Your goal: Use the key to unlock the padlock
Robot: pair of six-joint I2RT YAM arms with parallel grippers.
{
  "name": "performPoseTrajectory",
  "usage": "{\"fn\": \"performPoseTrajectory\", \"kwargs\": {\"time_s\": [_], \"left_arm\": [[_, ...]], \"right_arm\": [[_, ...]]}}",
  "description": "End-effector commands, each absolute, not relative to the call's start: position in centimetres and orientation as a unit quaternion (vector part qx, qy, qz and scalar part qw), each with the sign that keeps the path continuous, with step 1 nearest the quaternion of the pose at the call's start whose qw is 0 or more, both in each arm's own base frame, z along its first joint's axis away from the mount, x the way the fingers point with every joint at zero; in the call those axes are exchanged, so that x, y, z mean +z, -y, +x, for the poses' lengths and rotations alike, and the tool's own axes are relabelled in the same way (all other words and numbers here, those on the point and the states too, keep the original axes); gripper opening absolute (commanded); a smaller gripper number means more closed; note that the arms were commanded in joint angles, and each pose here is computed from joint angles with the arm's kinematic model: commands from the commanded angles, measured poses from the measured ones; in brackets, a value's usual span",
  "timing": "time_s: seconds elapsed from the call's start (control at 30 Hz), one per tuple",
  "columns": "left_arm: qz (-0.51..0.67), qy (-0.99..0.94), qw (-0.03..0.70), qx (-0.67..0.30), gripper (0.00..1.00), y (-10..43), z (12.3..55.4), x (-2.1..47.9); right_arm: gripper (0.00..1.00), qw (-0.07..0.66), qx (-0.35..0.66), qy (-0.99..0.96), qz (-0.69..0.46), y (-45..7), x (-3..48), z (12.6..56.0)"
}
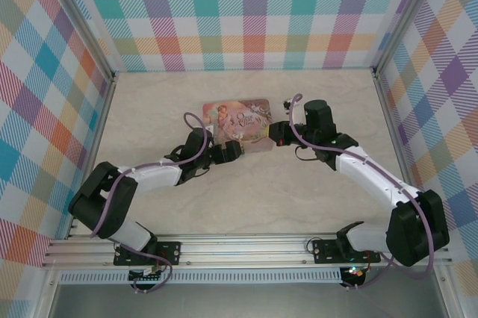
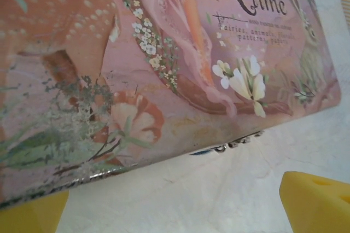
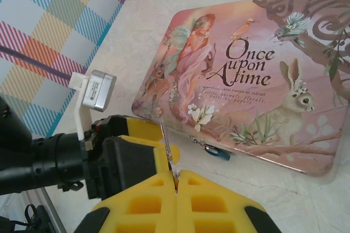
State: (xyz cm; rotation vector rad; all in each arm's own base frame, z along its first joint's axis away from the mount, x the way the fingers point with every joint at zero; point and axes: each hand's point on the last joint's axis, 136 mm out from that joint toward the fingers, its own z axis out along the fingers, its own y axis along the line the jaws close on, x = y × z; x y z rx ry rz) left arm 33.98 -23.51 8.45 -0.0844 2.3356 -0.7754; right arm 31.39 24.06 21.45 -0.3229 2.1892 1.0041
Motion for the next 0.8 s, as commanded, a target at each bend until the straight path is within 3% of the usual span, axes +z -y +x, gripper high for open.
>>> {"fn": "performPoseTrajectory", "kwargs": {"time_s": [0.0,0.3,0.53,0.77], "left_arm": [[-0.007,-0.877,0.392,-0.276,0.99,22.7,37.2,10.2],[0.045,-0.864,0.426,-0.262,0.99,22.4,40.1,10.7],[0.094,-0.866,0.428,-0.242,0.89,22.2,37.6,9.7],[0.138,-0.87,0.428,-0.201,0.87,23.0,36.0,8.4]], "right_arm": [[0.05,0.355,0.379,-0.844,-0.136,-23.7,21.2,31.0],[0.05,0.353,0.373,-0.849,-0.128,-23.2,20.4,30.4],[0.05,0.364,0.36,-0.85,-0.126,-22.3,19.9,29.8],[0.05,0.37,0.352,-0.851,-0.121,-21.7,19.4,29.2]]}}
